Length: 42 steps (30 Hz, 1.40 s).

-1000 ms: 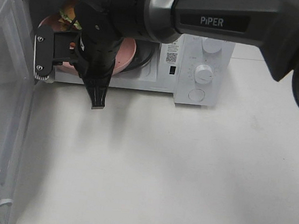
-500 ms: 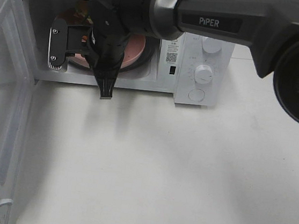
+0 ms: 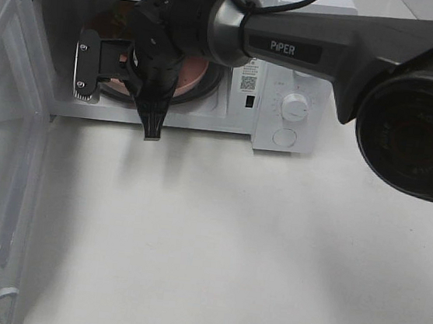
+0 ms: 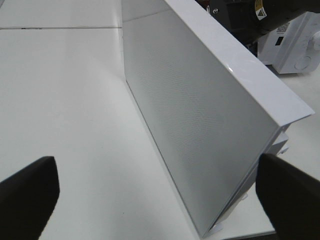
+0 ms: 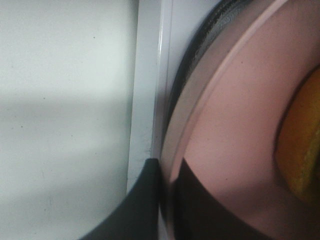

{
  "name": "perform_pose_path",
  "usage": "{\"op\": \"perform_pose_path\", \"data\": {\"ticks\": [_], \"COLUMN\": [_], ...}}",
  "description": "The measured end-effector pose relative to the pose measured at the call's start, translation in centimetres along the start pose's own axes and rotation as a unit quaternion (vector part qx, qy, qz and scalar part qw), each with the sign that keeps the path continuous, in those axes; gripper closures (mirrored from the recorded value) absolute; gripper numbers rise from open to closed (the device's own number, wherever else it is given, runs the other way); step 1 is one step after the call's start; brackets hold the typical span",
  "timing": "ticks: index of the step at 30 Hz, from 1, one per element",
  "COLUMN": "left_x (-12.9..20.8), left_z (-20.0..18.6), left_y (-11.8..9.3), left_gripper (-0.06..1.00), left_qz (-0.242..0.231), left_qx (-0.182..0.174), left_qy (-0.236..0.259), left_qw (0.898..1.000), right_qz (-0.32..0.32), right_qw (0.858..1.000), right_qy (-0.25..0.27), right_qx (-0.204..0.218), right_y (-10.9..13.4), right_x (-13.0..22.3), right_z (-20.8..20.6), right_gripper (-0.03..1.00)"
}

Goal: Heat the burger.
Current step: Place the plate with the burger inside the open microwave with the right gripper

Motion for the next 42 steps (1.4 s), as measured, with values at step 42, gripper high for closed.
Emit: {"op": "perform_pose_path", "data": {"ticks": [42], "left_x": [0.0], "left_z": [0.0], "left_y": [0.0], "left_gripper": [-0.04], "left_qz": [0.0], "left_qx": [0.0], "left_qy": [0.0], "left_qw": [1.0], "right_qz": [-0.02], "right_qw": [1.0], "right_qy": [-0.002], "right_qx": [0.011], "right_y": [-0.1], "right_x": [0.1], "right_z": [1.0], "right_gripper": [0.55]}}
Point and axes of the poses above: a point on each arm's last joint axis where the gripper is mounted, z pointing out along that axis toward the gripper, y along the wrist's bending axis when the last joint is at zero, x = y × z, the point moved 9 cm from there along z, pointing out along that axis toward the gripper, and after that the axes turned 4 degrees about -z, right-handed, at the moved point
